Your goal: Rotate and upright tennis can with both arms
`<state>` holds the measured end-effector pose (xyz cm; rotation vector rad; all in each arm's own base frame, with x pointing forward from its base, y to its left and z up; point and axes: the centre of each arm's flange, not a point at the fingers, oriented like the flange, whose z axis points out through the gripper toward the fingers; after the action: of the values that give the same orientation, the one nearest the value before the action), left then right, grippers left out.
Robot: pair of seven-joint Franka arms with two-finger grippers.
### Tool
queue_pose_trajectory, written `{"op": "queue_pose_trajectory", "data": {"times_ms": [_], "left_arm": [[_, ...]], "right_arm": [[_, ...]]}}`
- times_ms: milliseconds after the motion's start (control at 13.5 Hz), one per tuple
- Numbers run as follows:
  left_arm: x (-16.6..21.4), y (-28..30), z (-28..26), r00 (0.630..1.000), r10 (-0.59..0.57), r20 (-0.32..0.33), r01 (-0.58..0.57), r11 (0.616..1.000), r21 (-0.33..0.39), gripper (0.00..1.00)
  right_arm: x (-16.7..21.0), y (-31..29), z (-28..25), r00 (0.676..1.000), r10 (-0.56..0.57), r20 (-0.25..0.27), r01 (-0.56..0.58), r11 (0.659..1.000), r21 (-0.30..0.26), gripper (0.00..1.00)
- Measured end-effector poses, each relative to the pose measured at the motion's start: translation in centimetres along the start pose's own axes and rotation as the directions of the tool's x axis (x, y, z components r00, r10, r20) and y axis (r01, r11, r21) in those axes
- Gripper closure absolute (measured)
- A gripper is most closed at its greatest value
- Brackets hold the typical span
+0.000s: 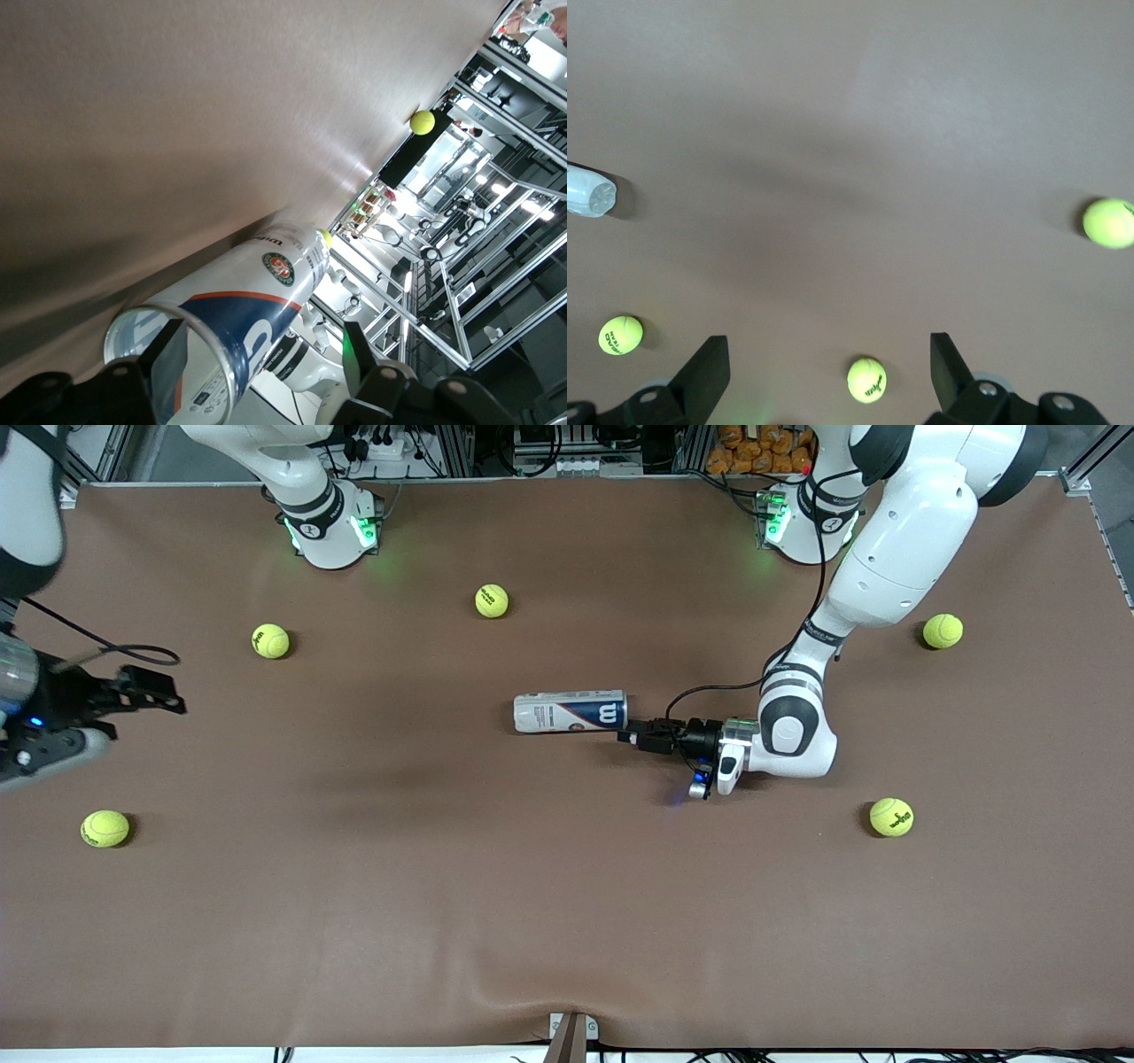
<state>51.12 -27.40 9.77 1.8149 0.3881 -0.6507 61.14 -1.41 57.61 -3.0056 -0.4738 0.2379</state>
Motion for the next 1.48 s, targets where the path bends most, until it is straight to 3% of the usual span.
{"op": "queue_pose_trajectory", "data": {"times_ms": [370, 444, 519, 593, 667, 889, 1037, 1259, 1481], "left_arm": [[-1.7, -0.3, 3.3, 0.999, -0.021, 0.044, 0.022, 1.000, -0.014, 0.26], [-1.8, -0.3, 3.5, 0.999, -0.024, 0.045, 0.025, 0.999, -0.020, 0.29], [-1.8, -0.2, 3.6, 0.999, -0.028, 0.044, 0.029, 0.999, -0.028, 0.37], [-1.9, -0.1, 4.0, 0.999, -0.031, 0.043, 0.033, 0.999, -0.035, 0.37], [-2.0, 0.0, 4.4, 0.999, -0.029, 0.039, 0.030, 0.999, -0.031, 0.45], [-2.1, 1.2, 6.0, 1.000, -0.002, 0.022, 0.003, 1.000, -0.015, 0.81], [-1.8, 2.6, 5.8, 1.000, 0.015, 0.002, -0.015, 1.000, -0.015, 0.94], [-2.4, 7.7, 4.3, 0.999, -0.034, -0.025, 0.034, 0.999, -0.005, 0.94], [-4.5, 15.7, 2.1, 0.993, -0.102, -0.057, 0.106, 0.991, 0.077, 0.94]], "right_arm": [[-3.5, 0.8, -2.6, 0.995, 0.095, 0.019, -0.095, 0.995, 0.009, 0.00], [-4.0, 0.7, -3.0, 0.992, 0.124, 0.023, -0.124, 0.992, 0.009, 0.00], [-4.3, 0.6, -3.4, 0.989, 0.145, 0.020, -0.145, 0.989, 0.007, 0.00], [-4.6, 0.6, -3.6, 0.987, 0.160, 0.018, -0.160, 0.987, 0.006, 0.00], [-4.8, 0.7, -3.8, 0.984, 0.178, 0.018, -0.179, 0.984, 0.006, 0.00], [-5.8, 0.9, -4.2, 0.965, 0.263, 0.019, -0.263, 0.965, 0.008, 0.00], [-6.6, 0.3, -4.5, 0.951, 0.307, 0.021, -0.308, 0.951, 0.012, 0.00], [-8.1, -0.2, -4.9, 0.941, 0.339, 0.019, -0.339, 0.941, 0.017, 0.00], [-8.6, -0.6, -5.3, 0.934, 0.356, 0.011, -0.356, 0.934, 0.006, 0.00]]}}
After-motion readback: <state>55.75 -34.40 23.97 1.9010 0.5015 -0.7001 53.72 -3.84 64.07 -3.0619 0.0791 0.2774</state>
